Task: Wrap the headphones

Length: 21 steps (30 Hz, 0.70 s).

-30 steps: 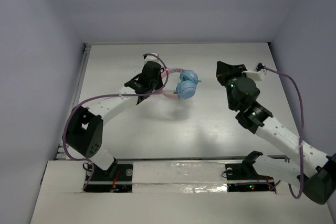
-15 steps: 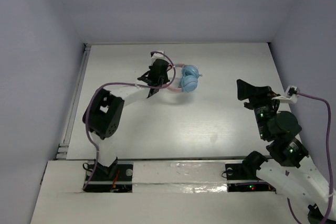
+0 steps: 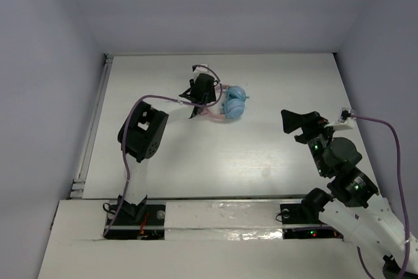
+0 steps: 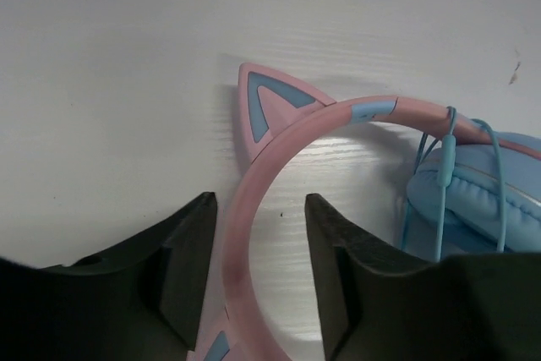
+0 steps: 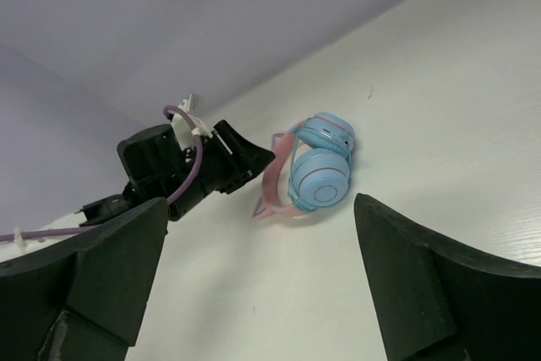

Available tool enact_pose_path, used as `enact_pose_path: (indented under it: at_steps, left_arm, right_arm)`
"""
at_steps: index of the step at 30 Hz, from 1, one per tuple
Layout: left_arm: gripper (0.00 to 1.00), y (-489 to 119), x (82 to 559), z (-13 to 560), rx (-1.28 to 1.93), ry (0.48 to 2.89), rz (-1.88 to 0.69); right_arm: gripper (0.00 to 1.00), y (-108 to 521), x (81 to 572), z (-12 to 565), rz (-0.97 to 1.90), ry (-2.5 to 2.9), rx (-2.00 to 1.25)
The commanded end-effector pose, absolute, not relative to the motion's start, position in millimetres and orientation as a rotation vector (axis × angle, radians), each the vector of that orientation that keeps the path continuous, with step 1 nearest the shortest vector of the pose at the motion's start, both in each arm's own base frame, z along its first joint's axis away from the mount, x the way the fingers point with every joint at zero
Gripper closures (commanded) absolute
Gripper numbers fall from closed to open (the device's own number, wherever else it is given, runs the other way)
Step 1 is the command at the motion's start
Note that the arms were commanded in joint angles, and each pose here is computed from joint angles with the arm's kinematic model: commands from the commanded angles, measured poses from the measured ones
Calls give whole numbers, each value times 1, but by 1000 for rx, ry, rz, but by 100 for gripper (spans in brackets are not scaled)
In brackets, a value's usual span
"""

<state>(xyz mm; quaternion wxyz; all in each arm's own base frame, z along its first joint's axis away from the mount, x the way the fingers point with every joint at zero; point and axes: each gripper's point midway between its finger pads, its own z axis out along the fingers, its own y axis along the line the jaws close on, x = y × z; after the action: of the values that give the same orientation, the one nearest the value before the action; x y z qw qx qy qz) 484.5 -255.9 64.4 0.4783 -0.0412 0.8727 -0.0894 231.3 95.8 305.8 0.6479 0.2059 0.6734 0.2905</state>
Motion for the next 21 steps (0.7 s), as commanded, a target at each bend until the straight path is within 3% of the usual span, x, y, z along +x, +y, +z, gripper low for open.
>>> enact_pose_path:
  at_steps: [1,3,7,12,13,21]
  left_arm:
    - [56,-256,497,130,-152,1981,-293]
    - [51,-251,494,158,-184,1932,-308]
    - [28,-241,476,228,-213,1800,-394]
    - [17,-225,434,321,-226,1621,-547]
    - [10,-221,428,323,-229,1616,-551]
    - [4,-191,362,373,-230,1557,-649]
  right_arm:
    - [2,94,230,319,675,1500,465]
    - [0,93,229,327,680,1485,468]
    - [0,87,224,350,690,1444,469]
    - [0,73,217,375,672,1381,480]
    - [0,71,215,381,674,1366,481]
    - [0,36,192,425,634,1258,530]
